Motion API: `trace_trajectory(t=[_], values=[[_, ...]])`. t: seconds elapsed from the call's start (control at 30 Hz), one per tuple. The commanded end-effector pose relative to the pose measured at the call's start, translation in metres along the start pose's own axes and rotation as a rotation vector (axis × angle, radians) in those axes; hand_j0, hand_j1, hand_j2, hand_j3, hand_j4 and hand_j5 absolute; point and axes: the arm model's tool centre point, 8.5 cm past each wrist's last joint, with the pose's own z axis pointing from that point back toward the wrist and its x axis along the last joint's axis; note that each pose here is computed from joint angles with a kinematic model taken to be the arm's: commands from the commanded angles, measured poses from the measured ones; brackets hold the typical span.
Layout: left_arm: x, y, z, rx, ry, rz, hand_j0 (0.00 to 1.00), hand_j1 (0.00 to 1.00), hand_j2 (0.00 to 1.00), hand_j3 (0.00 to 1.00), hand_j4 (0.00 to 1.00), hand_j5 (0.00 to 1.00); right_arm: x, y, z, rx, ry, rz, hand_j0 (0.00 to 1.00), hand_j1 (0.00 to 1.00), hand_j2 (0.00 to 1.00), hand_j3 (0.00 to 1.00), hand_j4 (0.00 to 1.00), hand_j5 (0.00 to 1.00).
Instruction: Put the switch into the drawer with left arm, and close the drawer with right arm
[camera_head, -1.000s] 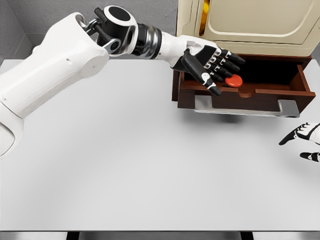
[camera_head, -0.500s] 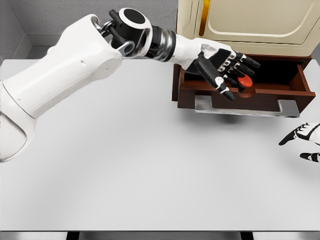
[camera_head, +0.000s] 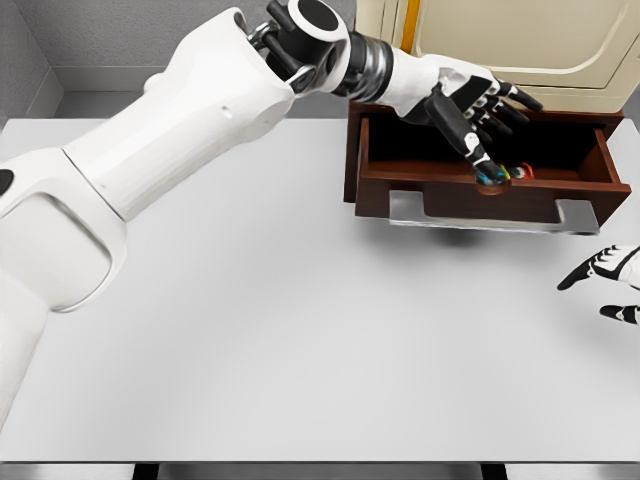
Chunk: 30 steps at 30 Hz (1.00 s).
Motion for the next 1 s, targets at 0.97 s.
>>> trace_trajectory(t=[0.97], values=[[-0.086, -0.045, 0.254, 0.079, -0.274, -0.330, 1.00, 1.00, 1.00, 1.00, 1.00, 1.00, 0.003, -0.023, 0.002, -0.034, -0.024, 0.012, 0.47, 0.47, 0.47, 0.47, 0.47, 0.47]])
